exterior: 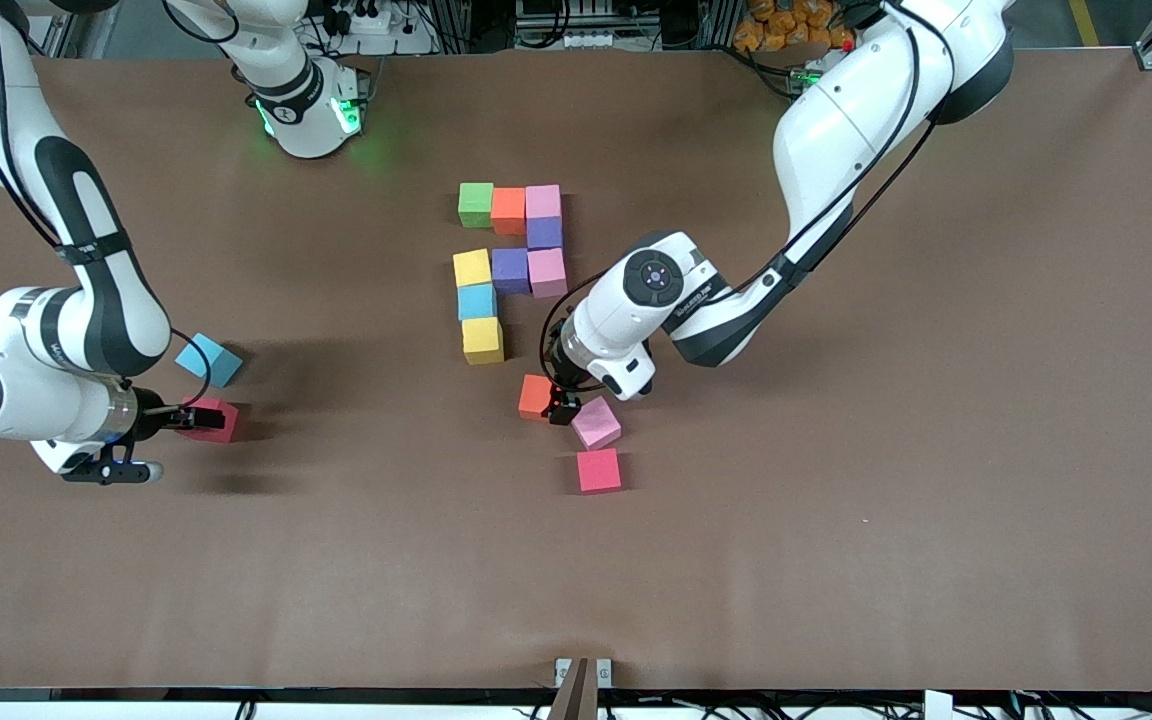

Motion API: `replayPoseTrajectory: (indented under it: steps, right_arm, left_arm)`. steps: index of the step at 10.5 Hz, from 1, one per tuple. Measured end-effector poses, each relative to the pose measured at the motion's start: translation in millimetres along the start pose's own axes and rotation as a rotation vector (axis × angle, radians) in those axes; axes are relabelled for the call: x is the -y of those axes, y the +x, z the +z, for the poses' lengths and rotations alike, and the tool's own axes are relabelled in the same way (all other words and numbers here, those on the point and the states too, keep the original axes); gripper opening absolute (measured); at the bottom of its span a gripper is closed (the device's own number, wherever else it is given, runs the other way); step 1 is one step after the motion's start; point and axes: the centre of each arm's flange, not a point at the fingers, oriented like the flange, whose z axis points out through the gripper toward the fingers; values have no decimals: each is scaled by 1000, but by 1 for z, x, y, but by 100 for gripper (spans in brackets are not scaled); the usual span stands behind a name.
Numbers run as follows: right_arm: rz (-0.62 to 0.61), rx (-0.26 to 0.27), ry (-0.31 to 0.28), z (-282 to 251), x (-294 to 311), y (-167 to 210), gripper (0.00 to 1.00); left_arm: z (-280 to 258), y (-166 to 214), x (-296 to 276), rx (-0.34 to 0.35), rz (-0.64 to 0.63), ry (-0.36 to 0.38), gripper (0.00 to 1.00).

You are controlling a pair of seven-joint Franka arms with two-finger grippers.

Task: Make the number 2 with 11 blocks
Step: 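Grasp the orange cube with the left gripper while the right gripper grasps pink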

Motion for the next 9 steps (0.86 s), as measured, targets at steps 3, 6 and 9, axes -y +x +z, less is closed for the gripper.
replayPoseTrajectory:
  steps: [3,6,9]
  right_arm:
    - [1,10,4,15,-4,-8,100]
    - [9,9,5,15,-10,-8,100]
    - [9,-5,2,14,-11,-7,100]
  left_arm:
    - [11,4,1,7,26,21,100]
    - [22,8,0,9,55,32,100]
    - [33,11,1,8,85,40,100]
